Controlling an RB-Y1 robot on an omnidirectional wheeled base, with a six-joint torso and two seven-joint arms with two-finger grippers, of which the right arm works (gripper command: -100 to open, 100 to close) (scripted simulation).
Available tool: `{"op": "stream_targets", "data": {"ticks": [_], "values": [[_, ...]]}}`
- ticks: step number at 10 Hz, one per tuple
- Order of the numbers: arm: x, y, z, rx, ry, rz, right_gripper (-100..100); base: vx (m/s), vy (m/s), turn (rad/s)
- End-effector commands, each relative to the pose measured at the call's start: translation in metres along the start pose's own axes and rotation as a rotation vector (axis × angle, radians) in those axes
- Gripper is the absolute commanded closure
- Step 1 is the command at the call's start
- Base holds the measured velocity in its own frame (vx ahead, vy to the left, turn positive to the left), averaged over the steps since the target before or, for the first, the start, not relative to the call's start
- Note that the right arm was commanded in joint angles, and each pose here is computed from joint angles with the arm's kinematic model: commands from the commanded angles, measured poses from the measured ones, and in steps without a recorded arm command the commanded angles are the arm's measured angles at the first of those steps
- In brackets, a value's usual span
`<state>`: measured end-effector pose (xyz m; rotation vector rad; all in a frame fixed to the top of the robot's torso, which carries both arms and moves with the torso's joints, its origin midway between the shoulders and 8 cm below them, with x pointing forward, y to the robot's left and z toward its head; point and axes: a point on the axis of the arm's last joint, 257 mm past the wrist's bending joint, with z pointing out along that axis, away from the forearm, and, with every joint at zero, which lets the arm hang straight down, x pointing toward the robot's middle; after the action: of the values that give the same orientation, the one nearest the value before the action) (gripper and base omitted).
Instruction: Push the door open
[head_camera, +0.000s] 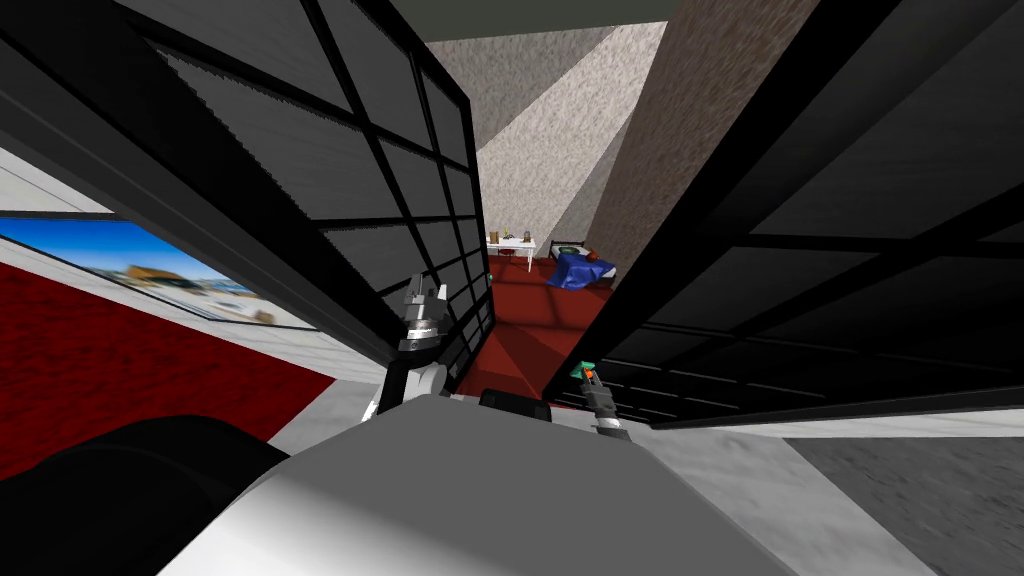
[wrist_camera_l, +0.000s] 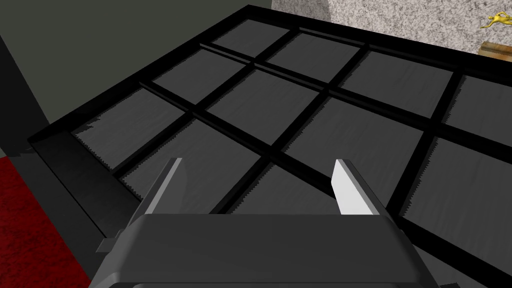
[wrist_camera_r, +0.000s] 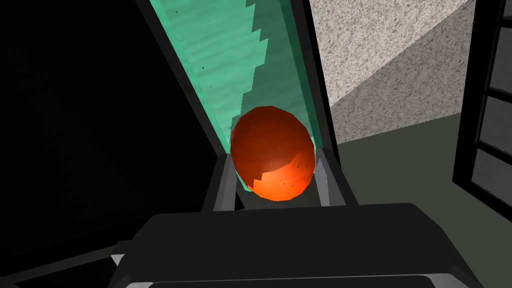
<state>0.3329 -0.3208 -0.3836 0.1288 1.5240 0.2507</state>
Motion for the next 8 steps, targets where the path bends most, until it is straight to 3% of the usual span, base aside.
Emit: {"op": "stream_targets", "data": {"ticks": [1, 6, 7, 8], "values": [[-0.009, -0.010, 0.0031, 0.010, -0.027, 0.020, 100, 0.032, -0.003, 0.025], [-0.027, -0.021, 0.0069, 0.039, -0.094, 0.212, 100, 0.041, -0.017, 0.038], [-0.024, -0.020, 0.0007, 0.031, -0.073, 0.138, -100, 0.000, 0.008, -0.039], [-0.024, -0.022, -0.0034, 0.031, -0.066, 0.109, -100, -0.031, 0.037, -0.069]]}}
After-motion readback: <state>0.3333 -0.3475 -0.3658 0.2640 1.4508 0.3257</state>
